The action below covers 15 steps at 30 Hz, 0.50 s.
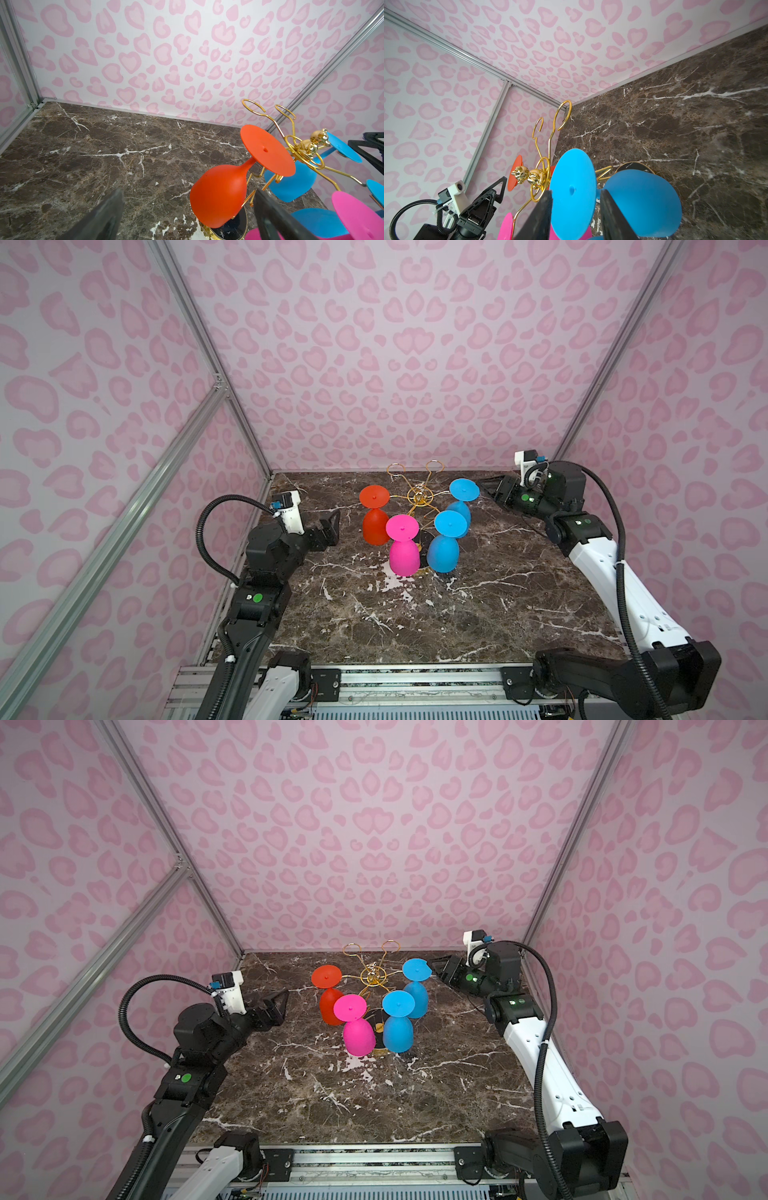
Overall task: Take the wine glass off the wine glass rack
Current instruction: Pick up the wine glass from the wine glass rack.
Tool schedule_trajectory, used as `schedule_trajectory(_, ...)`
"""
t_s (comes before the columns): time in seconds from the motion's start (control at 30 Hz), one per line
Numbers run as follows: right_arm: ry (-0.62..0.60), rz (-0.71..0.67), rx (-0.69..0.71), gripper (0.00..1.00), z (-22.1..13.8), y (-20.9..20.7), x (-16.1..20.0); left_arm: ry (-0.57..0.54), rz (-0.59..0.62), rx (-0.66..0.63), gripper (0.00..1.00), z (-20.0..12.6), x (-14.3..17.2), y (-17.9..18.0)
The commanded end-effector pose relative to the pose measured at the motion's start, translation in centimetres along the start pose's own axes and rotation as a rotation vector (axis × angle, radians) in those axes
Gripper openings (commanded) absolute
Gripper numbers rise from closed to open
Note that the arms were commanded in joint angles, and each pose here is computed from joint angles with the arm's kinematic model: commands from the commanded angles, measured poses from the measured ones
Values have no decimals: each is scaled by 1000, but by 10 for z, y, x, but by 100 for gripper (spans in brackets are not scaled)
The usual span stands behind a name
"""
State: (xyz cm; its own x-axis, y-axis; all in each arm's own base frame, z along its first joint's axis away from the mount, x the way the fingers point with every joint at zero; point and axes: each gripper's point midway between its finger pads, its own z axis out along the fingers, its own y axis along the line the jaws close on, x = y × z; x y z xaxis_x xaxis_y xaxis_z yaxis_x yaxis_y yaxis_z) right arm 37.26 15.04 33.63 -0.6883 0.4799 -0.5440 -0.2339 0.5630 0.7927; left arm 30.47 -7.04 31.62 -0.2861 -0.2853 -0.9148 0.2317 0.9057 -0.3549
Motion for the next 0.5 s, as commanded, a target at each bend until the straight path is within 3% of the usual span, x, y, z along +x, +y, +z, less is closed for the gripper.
schedule_trajectory(0.0,14,4,-13,38,2,0,2,4,-5,6,98,-1,1,-1)
schedule_trajectory(0.47,31,14,-5,28,6,-4,6,18,-7,0,98,-1,8,1)
